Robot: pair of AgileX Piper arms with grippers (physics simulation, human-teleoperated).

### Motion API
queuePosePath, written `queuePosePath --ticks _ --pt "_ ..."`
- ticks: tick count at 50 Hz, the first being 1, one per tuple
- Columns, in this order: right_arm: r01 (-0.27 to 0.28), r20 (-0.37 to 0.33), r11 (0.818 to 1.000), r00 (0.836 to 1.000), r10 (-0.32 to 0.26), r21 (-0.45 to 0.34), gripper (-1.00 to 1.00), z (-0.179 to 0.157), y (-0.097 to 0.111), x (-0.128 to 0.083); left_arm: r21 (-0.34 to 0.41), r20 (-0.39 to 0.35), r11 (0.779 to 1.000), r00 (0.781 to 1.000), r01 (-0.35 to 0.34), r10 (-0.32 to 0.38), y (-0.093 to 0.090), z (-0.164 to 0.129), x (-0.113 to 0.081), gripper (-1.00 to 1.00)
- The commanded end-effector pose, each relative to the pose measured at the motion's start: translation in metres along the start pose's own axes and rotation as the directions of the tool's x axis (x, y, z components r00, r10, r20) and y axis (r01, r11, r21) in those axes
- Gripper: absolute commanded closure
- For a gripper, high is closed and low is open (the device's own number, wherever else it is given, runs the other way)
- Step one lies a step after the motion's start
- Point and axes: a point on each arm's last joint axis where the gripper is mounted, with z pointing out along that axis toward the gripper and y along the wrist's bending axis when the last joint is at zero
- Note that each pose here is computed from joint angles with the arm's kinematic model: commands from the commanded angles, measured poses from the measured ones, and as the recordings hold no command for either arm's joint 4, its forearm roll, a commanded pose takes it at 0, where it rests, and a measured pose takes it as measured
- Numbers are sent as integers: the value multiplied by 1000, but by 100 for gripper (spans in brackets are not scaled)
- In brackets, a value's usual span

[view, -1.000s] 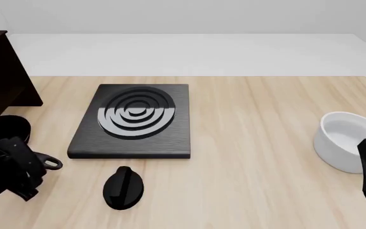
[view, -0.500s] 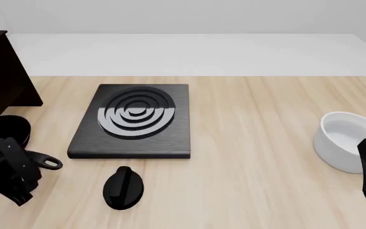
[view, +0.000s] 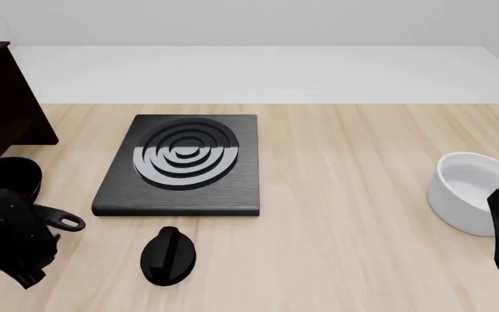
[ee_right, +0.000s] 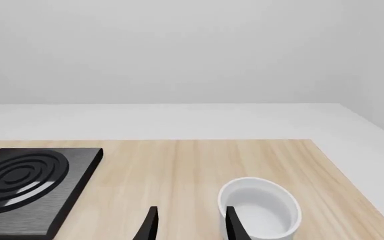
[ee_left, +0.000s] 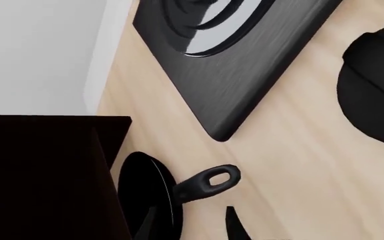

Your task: Put the frying pan under the cabinet shelf.

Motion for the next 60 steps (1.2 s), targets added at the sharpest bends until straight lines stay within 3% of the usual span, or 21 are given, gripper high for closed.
queuePosePath --ticks 1,14,18,25,42,60 --pt "0 0 1000 1000 0 0 -100 0 0 0 16 51 999 998 -28 27 -8 -8 -7 -100" --pt "0 0 1000 1000 0 0 -100 0 0 0 16 125 998 991 -59 57 -16 -14 -16 -100" --pt "0 0 1000 1000 0 0 -100 0 0 0 7 193 997 979 -75 72 -19 -15 -26 -100" --pt "0 0 1000 1000 0 0 -100 0 0 0 0 244 996 966 -90 87 -21 -14 -34 -100" --pt "0 0 1000 1000 0 0 -100 0 0 0 6 299 992 947 -124 116 -19 -20 -46 -100" --pt "0 0 1000 1000 0 0 -100 0 0 0 37 346 988 929 -151 129 -29 -28 -49 -100"
